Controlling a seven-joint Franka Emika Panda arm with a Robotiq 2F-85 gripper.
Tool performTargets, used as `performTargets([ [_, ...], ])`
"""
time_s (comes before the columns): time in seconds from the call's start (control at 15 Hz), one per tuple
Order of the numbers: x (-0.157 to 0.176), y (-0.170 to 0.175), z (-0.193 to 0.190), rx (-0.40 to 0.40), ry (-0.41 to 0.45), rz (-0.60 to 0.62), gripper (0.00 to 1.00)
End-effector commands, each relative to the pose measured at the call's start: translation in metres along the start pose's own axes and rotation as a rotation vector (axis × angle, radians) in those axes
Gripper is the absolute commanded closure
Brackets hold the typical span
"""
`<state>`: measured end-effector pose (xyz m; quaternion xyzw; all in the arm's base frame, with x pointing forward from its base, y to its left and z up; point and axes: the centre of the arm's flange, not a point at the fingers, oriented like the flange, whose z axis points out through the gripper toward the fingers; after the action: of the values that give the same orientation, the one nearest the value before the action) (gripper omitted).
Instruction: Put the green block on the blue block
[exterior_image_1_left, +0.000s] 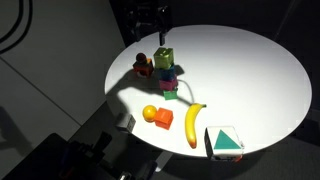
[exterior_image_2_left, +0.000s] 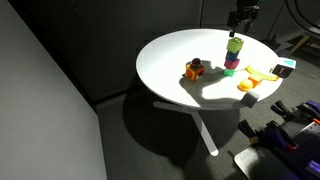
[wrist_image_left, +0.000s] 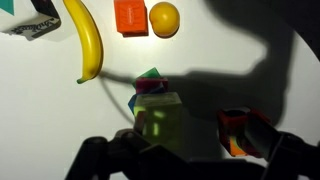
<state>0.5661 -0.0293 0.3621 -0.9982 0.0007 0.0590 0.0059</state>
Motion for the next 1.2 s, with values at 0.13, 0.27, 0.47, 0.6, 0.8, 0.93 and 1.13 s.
performTargets([
  [0.13,-0.040,-0.013,-0.015,-0.017,0.015,0.080,0.00],
  [0.27,-0.049,-0.017,-0.017,-0.028,0.011,0.099,0.00],
  [0.47,-0.064,-0.022,-0.021,-0.048,-0.005,0.129,0.00],
  [0.6,-0.074,-0.025,-0.025,-0.060,-0.024,0.153,0.00],
  [0.8,-0.089,-0.028,-0.033,-0.068,-0.040,0.178,0.00],
  [0.93,-0.098,-0.030,-0.039,-0.067,-0.038,0.182,0.00],
  [1.13,-0.112,-0.030,-0.051,-0.066,-0.022,0.177,0.00],
])
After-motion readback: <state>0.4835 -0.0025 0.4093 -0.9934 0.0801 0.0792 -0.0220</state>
